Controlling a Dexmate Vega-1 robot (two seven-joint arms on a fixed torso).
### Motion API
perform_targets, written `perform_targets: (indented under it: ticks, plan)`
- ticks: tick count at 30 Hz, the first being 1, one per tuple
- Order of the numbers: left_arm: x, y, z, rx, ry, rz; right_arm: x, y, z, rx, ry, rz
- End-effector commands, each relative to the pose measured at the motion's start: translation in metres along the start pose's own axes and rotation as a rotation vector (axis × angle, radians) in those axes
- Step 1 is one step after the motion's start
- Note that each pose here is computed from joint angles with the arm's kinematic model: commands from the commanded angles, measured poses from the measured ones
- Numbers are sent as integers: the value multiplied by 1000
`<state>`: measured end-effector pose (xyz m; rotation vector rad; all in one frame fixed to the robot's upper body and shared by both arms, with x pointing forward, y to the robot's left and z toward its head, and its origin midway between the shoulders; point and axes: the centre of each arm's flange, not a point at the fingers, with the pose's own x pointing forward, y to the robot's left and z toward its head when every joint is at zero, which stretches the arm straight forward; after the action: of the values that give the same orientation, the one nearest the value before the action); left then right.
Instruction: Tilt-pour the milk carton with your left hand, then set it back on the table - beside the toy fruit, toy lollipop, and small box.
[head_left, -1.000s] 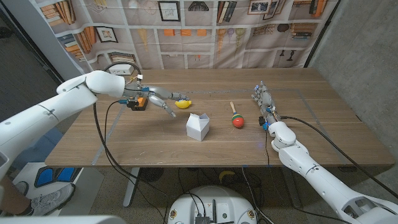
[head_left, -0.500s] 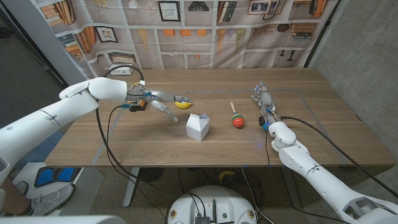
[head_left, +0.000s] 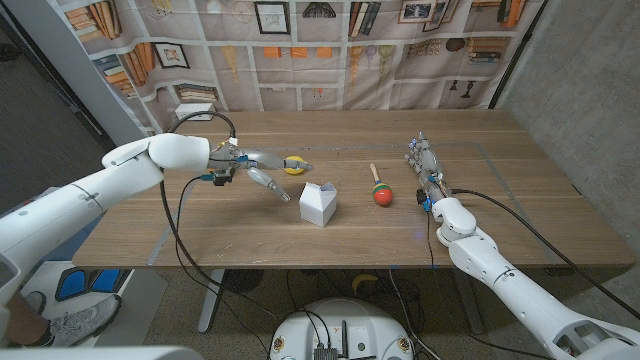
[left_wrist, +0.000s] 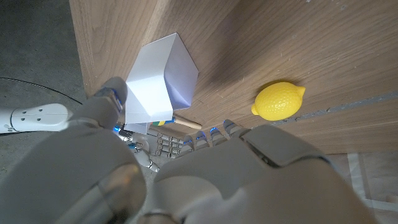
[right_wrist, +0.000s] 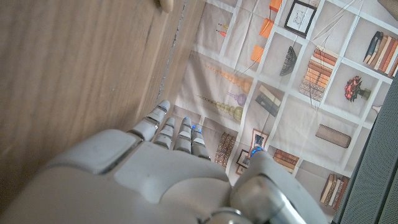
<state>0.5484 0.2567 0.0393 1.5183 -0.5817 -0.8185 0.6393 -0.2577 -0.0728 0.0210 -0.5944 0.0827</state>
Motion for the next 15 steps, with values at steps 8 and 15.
perform_targets:
  ticks: [8, 15]
  plan:
    - [18, -18, 3, 0, -8, 8, -5, -3, -3, 16, -7, -7]
    - [21, -20, 0, -19, -12, 20, -6, -3, -4, 23, -11, -7]
